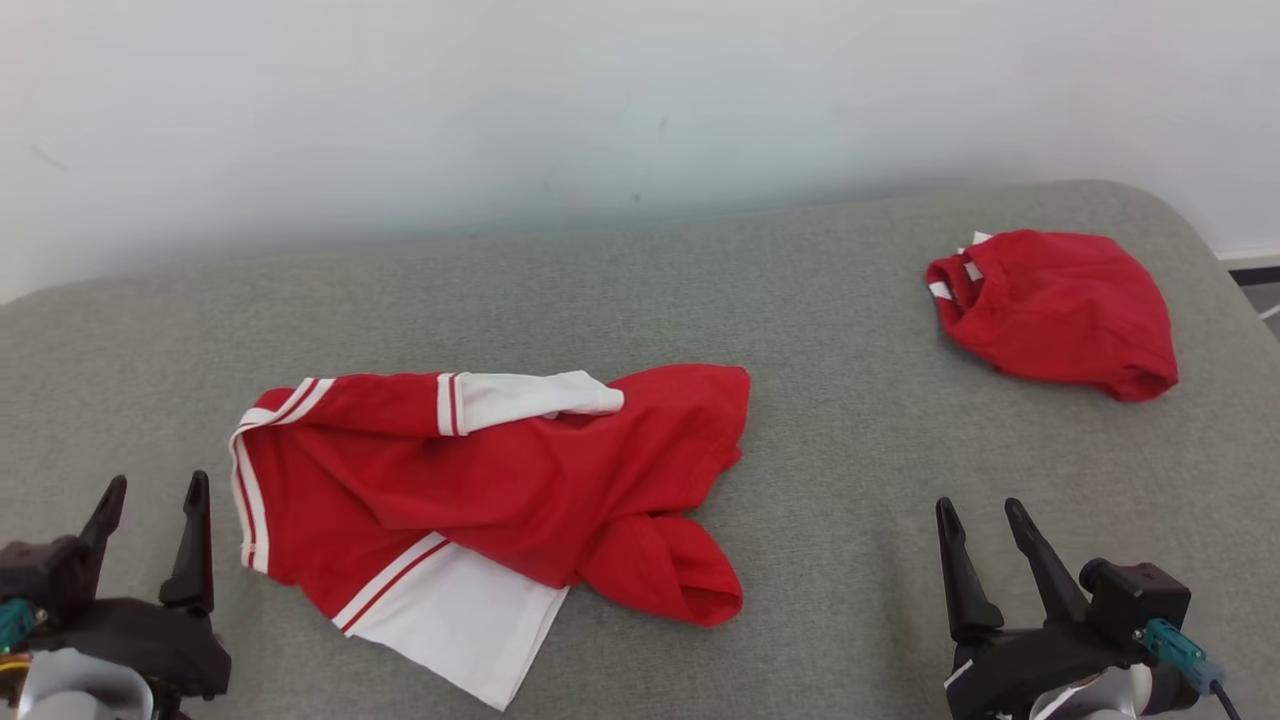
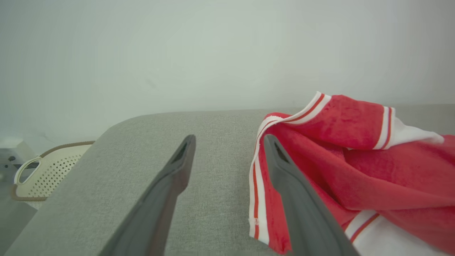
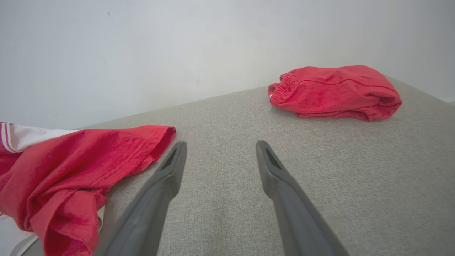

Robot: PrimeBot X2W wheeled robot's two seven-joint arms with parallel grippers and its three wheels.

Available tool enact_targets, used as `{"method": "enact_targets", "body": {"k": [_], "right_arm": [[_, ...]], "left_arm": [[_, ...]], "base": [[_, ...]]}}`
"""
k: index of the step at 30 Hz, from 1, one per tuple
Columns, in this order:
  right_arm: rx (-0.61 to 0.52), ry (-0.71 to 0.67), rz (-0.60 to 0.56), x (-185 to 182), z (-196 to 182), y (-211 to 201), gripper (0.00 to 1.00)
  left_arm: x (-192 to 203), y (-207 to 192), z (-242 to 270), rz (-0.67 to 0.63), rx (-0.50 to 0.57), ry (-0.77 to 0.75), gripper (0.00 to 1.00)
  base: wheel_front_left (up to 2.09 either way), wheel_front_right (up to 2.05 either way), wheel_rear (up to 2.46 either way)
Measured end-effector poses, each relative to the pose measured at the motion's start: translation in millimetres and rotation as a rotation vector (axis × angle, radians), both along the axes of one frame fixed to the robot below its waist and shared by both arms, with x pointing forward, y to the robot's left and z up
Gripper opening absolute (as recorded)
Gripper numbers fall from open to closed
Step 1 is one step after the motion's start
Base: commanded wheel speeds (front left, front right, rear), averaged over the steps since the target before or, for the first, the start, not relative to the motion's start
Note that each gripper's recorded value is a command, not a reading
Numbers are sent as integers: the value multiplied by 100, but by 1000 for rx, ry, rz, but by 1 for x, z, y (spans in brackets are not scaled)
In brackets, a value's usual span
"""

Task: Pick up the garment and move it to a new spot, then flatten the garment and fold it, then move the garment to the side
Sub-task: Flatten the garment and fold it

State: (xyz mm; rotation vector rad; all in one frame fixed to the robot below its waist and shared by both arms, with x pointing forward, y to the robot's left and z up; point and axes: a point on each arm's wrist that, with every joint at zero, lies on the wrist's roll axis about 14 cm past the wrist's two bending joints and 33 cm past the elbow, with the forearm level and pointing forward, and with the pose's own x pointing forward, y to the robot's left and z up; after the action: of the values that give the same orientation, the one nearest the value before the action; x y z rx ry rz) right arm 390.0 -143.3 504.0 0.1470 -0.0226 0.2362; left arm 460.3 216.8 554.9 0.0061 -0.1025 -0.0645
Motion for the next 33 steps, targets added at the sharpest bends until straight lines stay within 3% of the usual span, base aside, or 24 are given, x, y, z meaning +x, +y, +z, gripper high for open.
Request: {"method": "enact_targets", "body": {"k": [9,12,26,33], "right_arm": [[2,-9,39,0,4,14,100],[1,-8,46,0,4,16,100],[18,29,72,3,-2,26,100],[17,54,92,4,-5,32,100]], "left_arm": [[-49,-1,34,84,-14,-159,100],[-65,-9,27,89,-18,-156,100],[-103,24,14,302,-41,-148,100],[-110,24,13,278,8,-152,100]], "base": [[0,0,0],[0,0,0],[0,0,0],[0,0,0]]}}
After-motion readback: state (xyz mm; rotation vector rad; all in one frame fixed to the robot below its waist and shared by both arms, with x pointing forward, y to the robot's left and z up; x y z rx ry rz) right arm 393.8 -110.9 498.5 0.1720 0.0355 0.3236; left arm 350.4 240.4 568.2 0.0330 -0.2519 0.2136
